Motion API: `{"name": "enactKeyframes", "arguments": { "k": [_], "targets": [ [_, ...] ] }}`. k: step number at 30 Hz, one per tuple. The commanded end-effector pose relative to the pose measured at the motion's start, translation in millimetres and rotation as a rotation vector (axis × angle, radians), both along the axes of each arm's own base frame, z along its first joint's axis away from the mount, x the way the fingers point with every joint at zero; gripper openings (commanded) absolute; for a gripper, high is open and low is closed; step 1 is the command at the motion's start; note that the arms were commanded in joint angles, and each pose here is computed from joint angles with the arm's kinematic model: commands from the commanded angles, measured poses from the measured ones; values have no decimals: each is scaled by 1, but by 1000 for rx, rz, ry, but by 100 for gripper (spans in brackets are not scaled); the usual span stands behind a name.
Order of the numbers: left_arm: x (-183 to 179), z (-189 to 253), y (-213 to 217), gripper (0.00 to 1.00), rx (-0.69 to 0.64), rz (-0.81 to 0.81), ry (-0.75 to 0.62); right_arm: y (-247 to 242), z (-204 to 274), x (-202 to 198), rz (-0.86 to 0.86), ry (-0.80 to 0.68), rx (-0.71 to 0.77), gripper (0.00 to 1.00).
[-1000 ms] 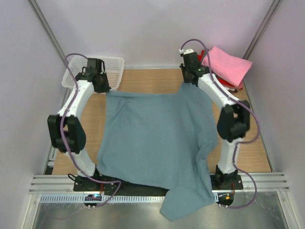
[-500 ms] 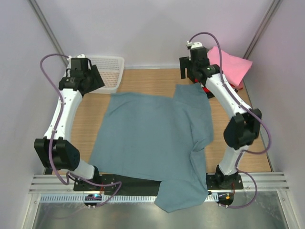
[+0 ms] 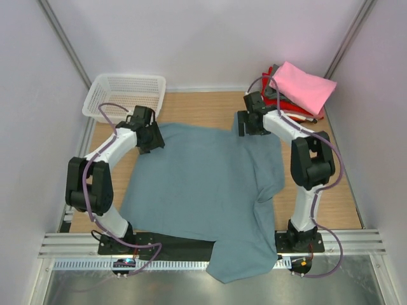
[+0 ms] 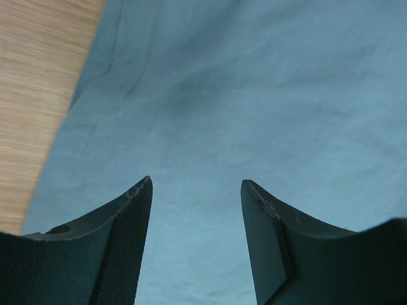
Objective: Fold and stack the t-shirts
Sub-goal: Flatten the tshirt out
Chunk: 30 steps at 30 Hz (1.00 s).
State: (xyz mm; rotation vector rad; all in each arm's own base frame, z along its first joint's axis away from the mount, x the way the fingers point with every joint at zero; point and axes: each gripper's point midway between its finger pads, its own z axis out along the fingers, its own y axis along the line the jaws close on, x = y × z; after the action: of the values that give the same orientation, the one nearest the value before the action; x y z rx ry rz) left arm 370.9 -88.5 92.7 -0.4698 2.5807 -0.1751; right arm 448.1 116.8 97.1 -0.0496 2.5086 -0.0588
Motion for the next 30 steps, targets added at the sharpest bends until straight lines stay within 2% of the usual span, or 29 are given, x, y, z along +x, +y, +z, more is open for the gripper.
{"name": "enactKeyframes", "arguments": {
  "k": [1,7,11,20,22,23,27,30],
  "targets": [
    [29,-8,-12,59,-76,55,-84,5,-19,3,-26,61,11,81],
    [29,-59,-9,56,-49,95,-1,21,-62,9,0,132,39,80],
    [25,-79,8,54,-14,152,43,52,-79,13,67,165,87,79],
    [5,-91,71,49,23,335,61,127,-104,39,199,188,114,79],
    [0,-89,79,49,32,365,51,136,-95,53,212,163,124,80],
    [2,-87,82,49,44,373,39,138,-104,55,216,173,119,80],
    [5,-88,85,49,57,372,38,130,-88,83,221,107,60,83],
    [11,-90,87,48,54,379,45,97,-81,103,161,72,7,85]
  ]
}}
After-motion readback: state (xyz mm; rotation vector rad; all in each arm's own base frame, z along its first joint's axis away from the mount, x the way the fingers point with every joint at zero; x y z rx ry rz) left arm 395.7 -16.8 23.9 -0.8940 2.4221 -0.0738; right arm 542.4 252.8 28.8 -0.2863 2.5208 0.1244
